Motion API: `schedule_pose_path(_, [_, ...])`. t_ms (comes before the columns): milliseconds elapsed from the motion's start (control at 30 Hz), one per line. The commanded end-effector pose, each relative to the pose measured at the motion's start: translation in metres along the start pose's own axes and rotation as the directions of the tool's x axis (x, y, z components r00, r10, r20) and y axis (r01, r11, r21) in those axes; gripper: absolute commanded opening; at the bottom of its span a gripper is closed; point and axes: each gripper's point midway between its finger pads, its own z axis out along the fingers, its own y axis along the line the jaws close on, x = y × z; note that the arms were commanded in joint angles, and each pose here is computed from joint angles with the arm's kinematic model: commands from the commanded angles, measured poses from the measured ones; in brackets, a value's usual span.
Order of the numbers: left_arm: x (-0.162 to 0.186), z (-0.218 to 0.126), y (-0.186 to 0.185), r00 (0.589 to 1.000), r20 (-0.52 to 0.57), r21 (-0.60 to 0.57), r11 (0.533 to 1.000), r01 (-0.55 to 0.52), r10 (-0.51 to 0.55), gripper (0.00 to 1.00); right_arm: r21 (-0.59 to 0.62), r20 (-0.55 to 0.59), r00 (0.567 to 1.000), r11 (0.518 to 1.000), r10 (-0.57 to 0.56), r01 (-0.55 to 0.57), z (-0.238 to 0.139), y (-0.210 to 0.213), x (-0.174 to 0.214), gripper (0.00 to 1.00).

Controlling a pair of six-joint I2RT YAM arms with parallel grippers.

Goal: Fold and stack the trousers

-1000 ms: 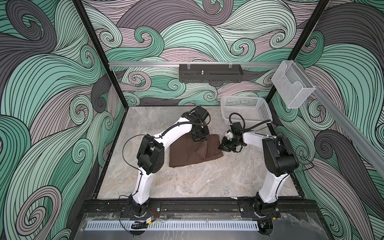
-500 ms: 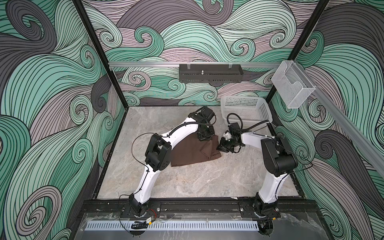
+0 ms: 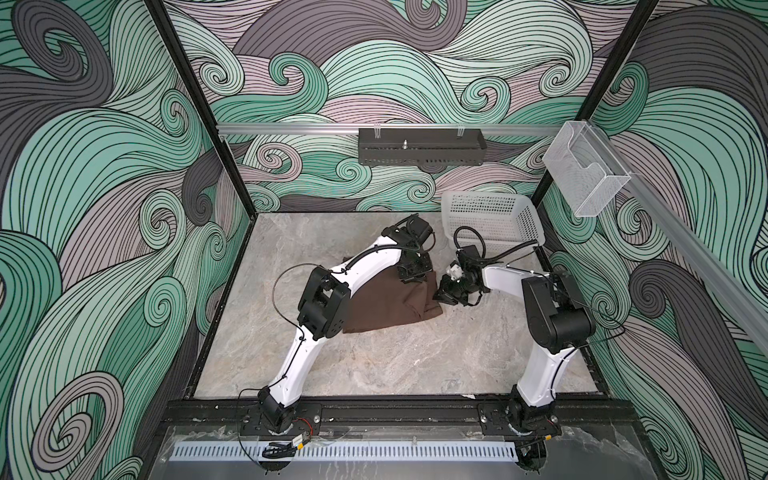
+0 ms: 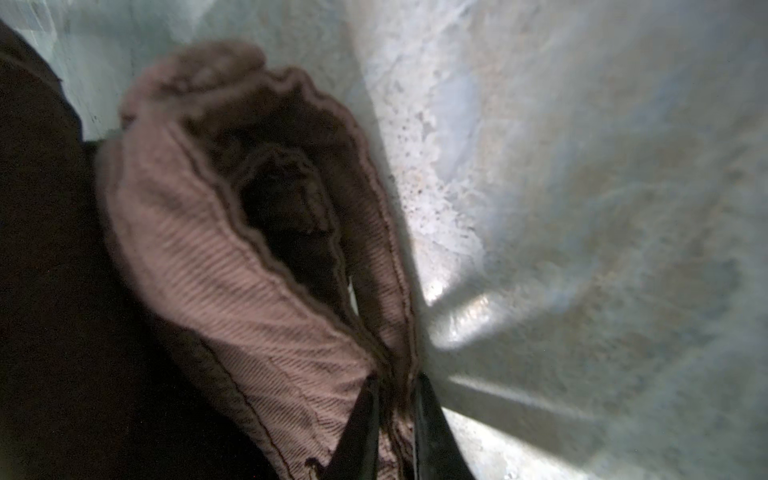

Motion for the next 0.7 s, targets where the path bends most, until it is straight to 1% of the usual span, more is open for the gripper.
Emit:
schedule_pose_path(0, [-0.003,0.003,-0.023,1.000,0.006,0.073,0.997,-0.004,0.003,0.00,0.028,-0.067,0.997,0.999,0.023,-0.021,0.010,-0.008,0.020,0.16])
schedule_pose_path(200, [-0.003,0.014,-0.022,1.000,-0.005,0.074,0.997,0.009,-0.009,0.00,0.029,-0.063,0.998,0.999,0.019,-0.017,0.007,-0.007,0.020,0.15])
schedule_pose_path(300, [-0.004,0.014,-0.024,1.000,-0.008,0.085,0.996,0.012,-0.011,0.00,0.028,-0.055,0.998,1.000,0.012,-0.011,0.003,-0.005,0.019,0.15])
schedule_pose_path(333, [-0.003,0.013,-0.026,1.000,-0.010,0.094,0.996,0.011,-0.010,0.04,0.029,-0.051,0.999,1.000,0.010,-0.009,0.001,-0.003,0.019,0.15])
schedule_pose_path(400, [-0.004,0.007,-0.030,1.000,-0.006,0.113,0.994,0.005,-0.005,0.17,0.028,-0.030,1.000,1.000,0.001,0.000,-0.007,0.000,0.016,0.16])
schedule_pose_path(500, [-0.005,-0.010,-0.042,1.000,0.016,0.155,0.988,-0.016,0.014,0.36,0.063,0.034,0.999,0.998,-0.014,0.011,-0.029,0.001,0.010,0.25])
schedule_pose_path(533, [-0.007,-0.020,-0.047,0.999,0.033,0.174,0.984,-0.030,0.025,0.41,0.080,0.070,0.997,0.997,-0.020,0.014,-0.040,0.001,0.006,0.27])
schedule_pose_path(600, [-0.007,-0.040,-0.055,0.997,0.061,0.199,0.978,-0.058,0.047,0.47,0.129,0.144,0.989,0.991,-0.035,0.017,-0.066,0.000,0.000,0.32])
schedule_pose_path(667, [-0.008,-0.061,-0.059,0.994,0.092,0.217,0.973,-0.081,0.063,0.50,0.187,0.213,0.975,0.982,-0.070,0.029,-0.093,0.000,-0.004,0.36])
